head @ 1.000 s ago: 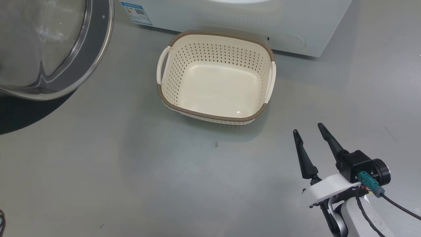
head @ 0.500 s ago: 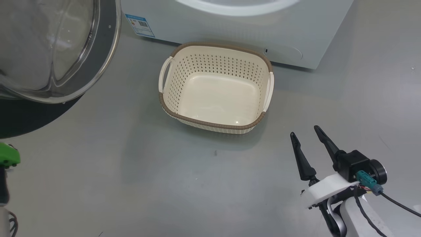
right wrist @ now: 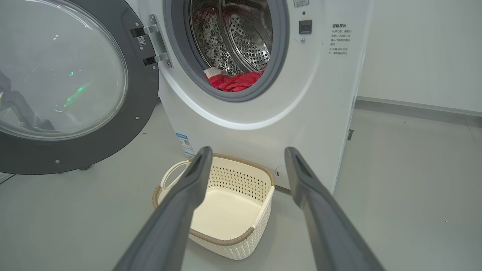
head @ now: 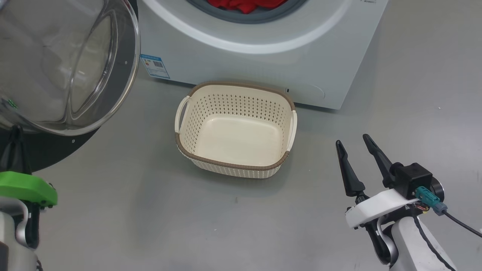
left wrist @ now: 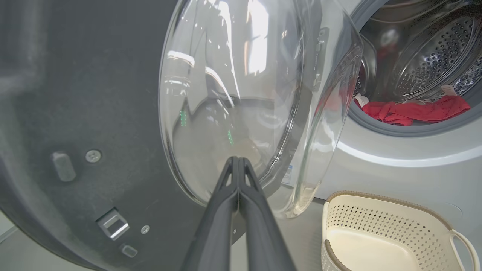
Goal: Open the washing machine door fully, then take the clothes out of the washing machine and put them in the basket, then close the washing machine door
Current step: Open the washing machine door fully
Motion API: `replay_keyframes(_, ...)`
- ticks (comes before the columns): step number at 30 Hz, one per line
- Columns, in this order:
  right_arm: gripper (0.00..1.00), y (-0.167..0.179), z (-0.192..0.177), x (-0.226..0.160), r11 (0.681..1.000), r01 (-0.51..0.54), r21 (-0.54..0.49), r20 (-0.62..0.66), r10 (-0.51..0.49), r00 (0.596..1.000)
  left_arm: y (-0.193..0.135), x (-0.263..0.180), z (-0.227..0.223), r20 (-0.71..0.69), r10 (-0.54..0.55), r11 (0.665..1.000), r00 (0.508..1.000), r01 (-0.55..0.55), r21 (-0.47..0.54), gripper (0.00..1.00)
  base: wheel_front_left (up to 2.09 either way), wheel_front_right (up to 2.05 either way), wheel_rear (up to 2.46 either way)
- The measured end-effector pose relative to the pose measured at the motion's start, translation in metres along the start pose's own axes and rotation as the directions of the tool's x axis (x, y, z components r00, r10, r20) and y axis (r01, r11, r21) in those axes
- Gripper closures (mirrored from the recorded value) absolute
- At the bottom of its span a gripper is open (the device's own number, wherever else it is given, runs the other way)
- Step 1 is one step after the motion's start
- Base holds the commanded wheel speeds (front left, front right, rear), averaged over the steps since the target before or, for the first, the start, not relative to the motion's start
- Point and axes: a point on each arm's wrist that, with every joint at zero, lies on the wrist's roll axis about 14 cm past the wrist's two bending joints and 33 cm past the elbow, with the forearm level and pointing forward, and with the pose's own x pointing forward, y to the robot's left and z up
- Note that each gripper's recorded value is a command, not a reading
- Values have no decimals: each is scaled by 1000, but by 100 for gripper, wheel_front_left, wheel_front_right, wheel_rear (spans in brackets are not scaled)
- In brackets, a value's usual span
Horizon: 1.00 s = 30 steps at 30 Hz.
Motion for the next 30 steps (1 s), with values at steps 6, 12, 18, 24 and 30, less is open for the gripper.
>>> replay_keyframes(6, 0, -9, 27, -12, 999, 49, 9, 67, -50, 997, -19, -12, 0, 17, -58, 998, 998, 59, -14, 100, 0, 0, 0)
replay_keyframes(12, 0, -20, 42, -34, 994, 108, 5, 107, -108, 988, -47, -23, -1, 31, -128, 991, 991, 129, -46, 100, 0, 0, 0)
replay_keyframes(18, 0, -31, 58, -56, 986, 167, 4, 154, -165, 974, -75, -36, -5, 44, -204, 976, 978, 206, -72, 100, 0, 0, 0)
replay_keyframes(24, 0, -40, 67, -81, 976, 220, 6, 187, -217, 958, -101, -45, 1, 74, -273, 957, 959, 279, -82, 100, 0, 0, 0)
replay_keyframes(30, 0, -49, 79, -97, 965, 261, 7, 230, -255, 939, -135, -53, 5, 101, -343, 929, 934, 353, -113, 100, 0, 0, 0)
